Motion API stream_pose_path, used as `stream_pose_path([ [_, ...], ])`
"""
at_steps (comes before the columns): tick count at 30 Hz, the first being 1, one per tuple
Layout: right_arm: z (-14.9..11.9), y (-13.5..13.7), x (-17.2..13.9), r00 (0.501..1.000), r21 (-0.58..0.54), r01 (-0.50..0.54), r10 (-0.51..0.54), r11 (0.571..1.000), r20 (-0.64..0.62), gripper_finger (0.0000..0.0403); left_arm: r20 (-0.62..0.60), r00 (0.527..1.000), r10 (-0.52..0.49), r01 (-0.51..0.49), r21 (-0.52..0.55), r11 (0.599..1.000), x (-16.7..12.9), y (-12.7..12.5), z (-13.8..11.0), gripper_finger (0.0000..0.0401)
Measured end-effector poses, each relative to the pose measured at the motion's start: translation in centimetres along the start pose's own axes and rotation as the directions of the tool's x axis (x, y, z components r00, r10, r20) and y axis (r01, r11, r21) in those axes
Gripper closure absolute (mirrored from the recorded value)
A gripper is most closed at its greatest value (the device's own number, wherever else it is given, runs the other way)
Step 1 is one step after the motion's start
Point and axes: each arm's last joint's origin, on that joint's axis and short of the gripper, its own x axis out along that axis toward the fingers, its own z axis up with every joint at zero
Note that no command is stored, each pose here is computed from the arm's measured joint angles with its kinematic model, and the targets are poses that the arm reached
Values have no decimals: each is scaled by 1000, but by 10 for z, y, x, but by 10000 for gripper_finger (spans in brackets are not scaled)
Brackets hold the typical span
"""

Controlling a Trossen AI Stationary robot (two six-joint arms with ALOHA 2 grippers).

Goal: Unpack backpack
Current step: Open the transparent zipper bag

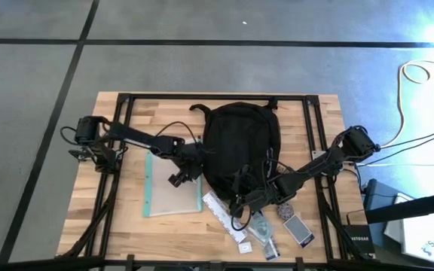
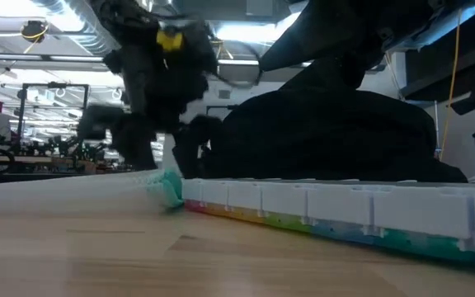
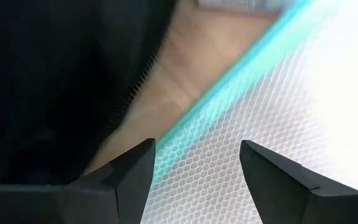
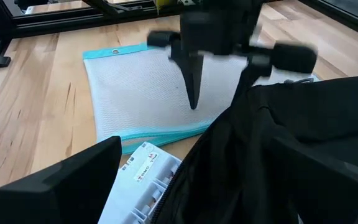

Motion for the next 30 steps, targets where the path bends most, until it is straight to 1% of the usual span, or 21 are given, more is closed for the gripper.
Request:
stream_pose_path([
  [4,0,0,0,1000,0,0,0,1000,-1,13,-25,1000,7,-7,14,1000,14,4,2,180],
  [9,-1,0,0,1000,-4,2,-2,1000,-5,13,-2,999,35,-35,5,999,10,13,13,180],
  [13,-1,0,0,1000,-4,2,-2,1000,-5,13,-29,999,36,-36,12,999,7,14,14,181],
  [15,0,0,0,1000,-4,1,-1,1000,-5,13,-54,998,28,-28,8,1000,7,13,12,190],
  [18,0,0,0,1000,-4,1,-1,1000,-5,13,-83,997,2,-2,-3,1000,6,10,10,226],
  [21,-1,0,0,1000,-4,1,-1,1000,-5,13,-100,995,-19,16,-24,1000,6,8,8,284],
  [26,-1,0,0,1000,-4,1,-1,1000,-5,13,-113,993,-34,31,-28,999,6,7,6,379],
  [28,-1,0,0,1000,-3,1,-1,1000,-5,13,-113,993,-33,30,-28,999,5,7,6,394],
  [30,-1,0,0,1000,-3,1,-1,1000,-5,13,-113,993,-32,30,-26,999,5,6,7,395],
])
